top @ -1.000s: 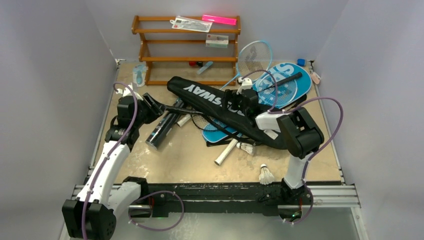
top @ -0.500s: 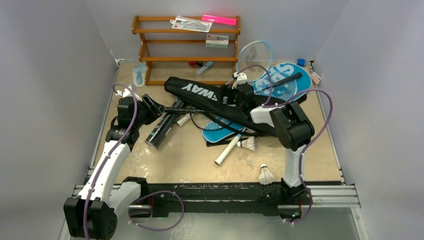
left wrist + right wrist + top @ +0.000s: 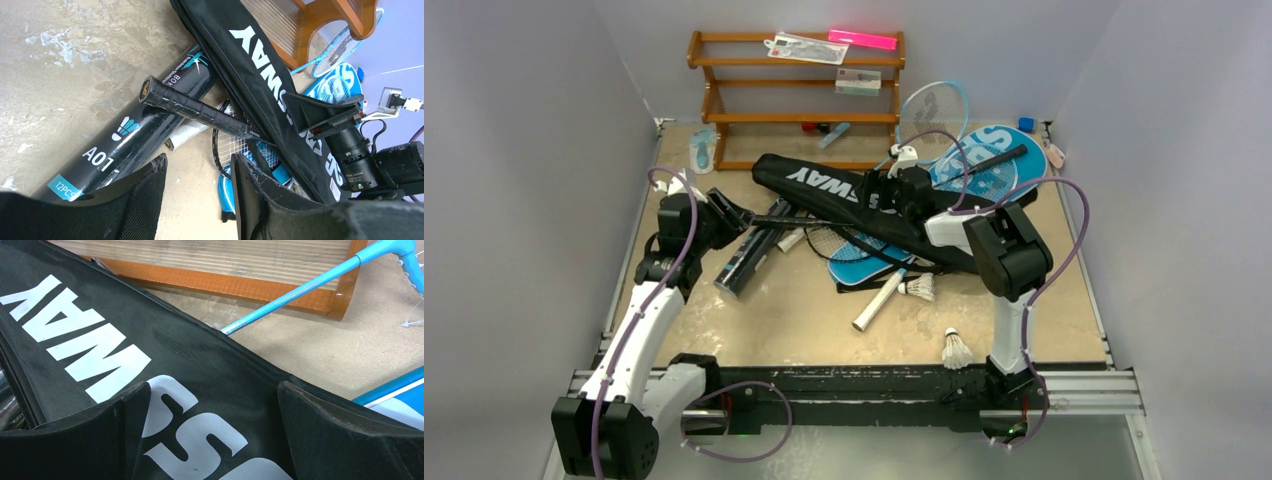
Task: Pack up the badminton gear
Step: Place the racket in the racket bag.
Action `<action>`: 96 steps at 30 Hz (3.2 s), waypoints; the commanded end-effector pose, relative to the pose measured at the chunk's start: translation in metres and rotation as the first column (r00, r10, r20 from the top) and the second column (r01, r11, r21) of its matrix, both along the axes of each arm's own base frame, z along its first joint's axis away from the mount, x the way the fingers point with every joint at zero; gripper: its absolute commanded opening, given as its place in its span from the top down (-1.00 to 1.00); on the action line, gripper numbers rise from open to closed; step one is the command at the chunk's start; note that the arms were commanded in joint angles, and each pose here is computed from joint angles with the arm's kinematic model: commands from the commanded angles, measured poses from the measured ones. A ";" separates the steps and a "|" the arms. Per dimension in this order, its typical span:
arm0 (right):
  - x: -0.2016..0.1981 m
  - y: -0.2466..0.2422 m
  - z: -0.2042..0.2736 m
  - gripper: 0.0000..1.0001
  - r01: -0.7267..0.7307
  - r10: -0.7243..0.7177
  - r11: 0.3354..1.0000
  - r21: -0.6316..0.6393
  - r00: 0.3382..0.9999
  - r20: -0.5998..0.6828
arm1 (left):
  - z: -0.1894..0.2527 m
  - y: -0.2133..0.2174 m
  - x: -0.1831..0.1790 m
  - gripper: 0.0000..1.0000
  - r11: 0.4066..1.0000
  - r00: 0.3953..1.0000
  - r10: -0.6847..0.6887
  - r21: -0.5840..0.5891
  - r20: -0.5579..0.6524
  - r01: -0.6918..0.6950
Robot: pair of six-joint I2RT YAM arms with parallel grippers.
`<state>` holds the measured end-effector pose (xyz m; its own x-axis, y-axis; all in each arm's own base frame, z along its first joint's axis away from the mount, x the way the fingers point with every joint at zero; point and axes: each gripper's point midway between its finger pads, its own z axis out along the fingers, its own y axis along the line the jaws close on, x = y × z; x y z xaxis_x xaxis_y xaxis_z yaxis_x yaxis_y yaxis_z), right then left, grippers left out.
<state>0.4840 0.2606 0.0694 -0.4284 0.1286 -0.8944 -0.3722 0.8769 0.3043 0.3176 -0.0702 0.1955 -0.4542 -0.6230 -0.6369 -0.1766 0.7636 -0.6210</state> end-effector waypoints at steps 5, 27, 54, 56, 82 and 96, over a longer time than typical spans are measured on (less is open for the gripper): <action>-0.014 0.008 -0.014 -0.98 -0.037 0.039 0.999 0.022 0.996 -0.085 | 0.018 0.001 0.002 0.05 1.000 0.998 -0.003 -0.001 0.063 0.003; -0.020 0.004 0.011 -0.98 -0.051 0.051 0.999 0.010 0.998 -0.042 | 0.021 0.001 -0.001 0.05 1.000 0.997 -0.002 0.000 0.073 0.002; -0.179 0.020 0.095 -0.98 -0.290 0.280 0.946 -0.147 0.956 -0.086 | 0.043 0.022 0.064 0.02 0.993 0.993 -0.099 -0.066 -0.061 0.095; -0.189 0.028 0.096 -0.98 -0.318 0.306 0.941 -0.119 0.946 -0.110 | 0.037 0.024 0.081 -0.01 0.989 0.991 -0.104 -0.111 -0.080 0.095; -0.184 0.150 0.112 -0.80 -0.249 0.256 0.965 0.080 0.961 -0.108 | -0.062 0.025 0.187 0.21 0.937 0.979 -0.130 -0.343 -0.156 0.070; -0.179 0.157 0.092 -0.92 -0.294 0.290 0.956 -0.016 0.949 -0.122 | -0.078 -0.006 0.211 -0.16 0.861 0.967 -0.241 -0.478 -0.084 0.173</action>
<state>0.2966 0.4118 0.1548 -0.5831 -0.0151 -0.8123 -0.5515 0.7415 0.3822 0.5086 -0.0590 0.0949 -0.6476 -0.7354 -0.1997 -0.2695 0.4661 -0.8427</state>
